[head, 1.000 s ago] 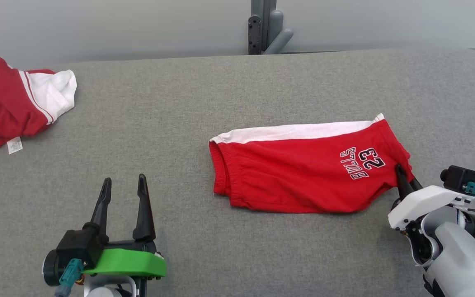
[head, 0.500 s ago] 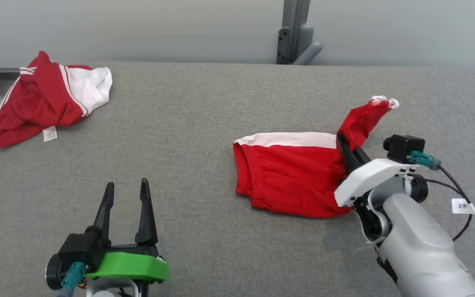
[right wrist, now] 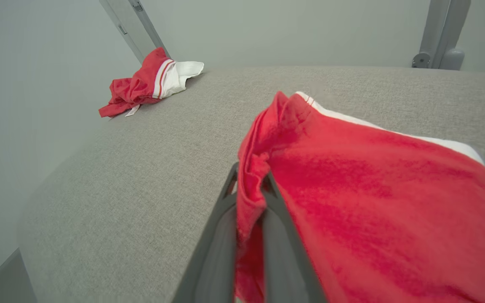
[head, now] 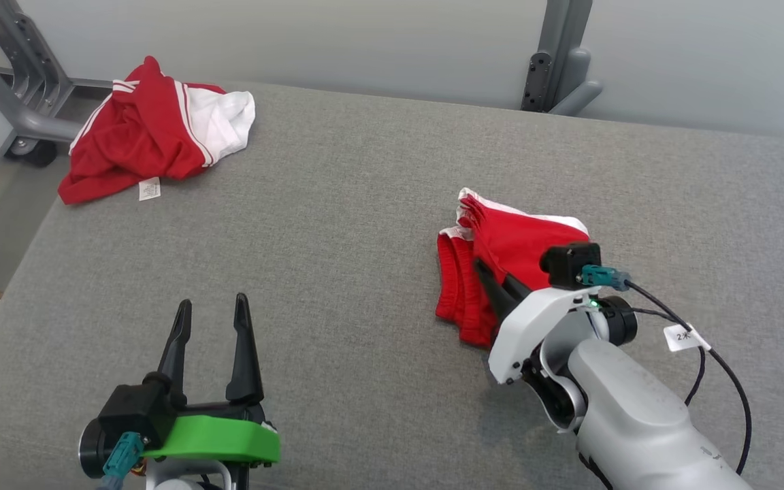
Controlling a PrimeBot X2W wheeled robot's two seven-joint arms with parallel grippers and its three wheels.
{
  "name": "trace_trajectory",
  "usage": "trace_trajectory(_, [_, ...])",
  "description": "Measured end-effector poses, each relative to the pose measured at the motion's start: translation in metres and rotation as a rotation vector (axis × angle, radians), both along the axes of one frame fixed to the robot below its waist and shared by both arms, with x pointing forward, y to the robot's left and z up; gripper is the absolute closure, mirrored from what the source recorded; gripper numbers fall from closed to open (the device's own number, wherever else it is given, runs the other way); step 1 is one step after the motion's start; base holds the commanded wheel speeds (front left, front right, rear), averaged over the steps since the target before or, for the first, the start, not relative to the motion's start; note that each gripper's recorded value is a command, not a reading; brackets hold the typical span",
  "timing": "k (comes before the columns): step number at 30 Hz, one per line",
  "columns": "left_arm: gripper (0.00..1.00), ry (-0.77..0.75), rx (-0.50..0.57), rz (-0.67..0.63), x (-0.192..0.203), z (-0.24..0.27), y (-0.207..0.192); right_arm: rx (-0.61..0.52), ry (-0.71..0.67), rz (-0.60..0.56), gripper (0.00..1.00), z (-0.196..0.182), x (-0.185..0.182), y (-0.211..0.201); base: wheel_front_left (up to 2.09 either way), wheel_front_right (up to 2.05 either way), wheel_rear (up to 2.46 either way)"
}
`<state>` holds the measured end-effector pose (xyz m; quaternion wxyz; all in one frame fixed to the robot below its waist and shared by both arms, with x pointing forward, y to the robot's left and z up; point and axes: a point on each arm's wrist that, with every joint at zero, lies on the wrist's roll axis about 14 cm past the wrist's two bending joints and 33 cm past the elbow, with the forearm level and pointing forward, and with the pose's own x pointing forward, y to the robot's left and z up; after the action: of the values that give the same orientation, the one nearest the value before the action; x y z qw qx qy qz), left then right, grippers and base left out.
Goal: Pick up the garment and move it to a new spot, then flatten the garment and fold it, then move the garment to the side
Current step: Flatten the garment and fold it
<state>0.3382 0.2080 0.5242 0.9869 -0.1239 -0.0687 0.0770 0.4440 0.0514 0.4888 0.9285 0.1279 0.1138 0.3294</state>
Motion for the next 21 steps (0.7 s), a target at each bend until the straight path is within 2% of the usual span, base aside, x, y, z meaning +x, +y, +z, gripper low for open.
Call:
trace_trajectory(6, [0.0, 0.005, -0.003, 0.019, -0.002, -0.001, 0.005, -0.08, 0.061, 0.066, 1.0, -0.029, -0.017, 0.01, 0.0, 0.0, 0.0])
trace_trajectory(12, [0.0, 0.006, -0.006, 0.013, 0.002, -0.001, 0.003, -0.121, 0.056, 0.076, 1.0, -0.038, -0.022, 0.007, 0.0, 0.0, 0.0])
trace_trajectory(13, [0.0, 0.007, -0.006, 0.01, 0.002, -0.002, 0.002, -0.122, 0.054, 0.075, 0.85, -0.039, -0.022, 0.006, 0.0, 0.0, 0.0])
trace_trajectory(15, [0.0, 0.01, -0.008, 0.002, 0.004, -0.003, -0.001, -0.119, 0.049, 0.076, 0.51, -0.038, -0.022, 0.005, 0.0, 0.0, 0.0])
trace_trajectory(16, [0.0, 0.011, -0.008, -0.002, 0.005, -0.003, -0.002, -0.116, 0.042, 0.079, 0.0, -0.037, -0.023, 0.006, 0.0, 0.0, 0.0])
trace_trajectory(21, [0.0, 0.016, -0.009, -0.013, 0.008, -0.005, -0.005, -0.097, 0.017, 0.091, 0.0, -0.032, -0.025, 0.01, 0.0, 0.0, 0.0])
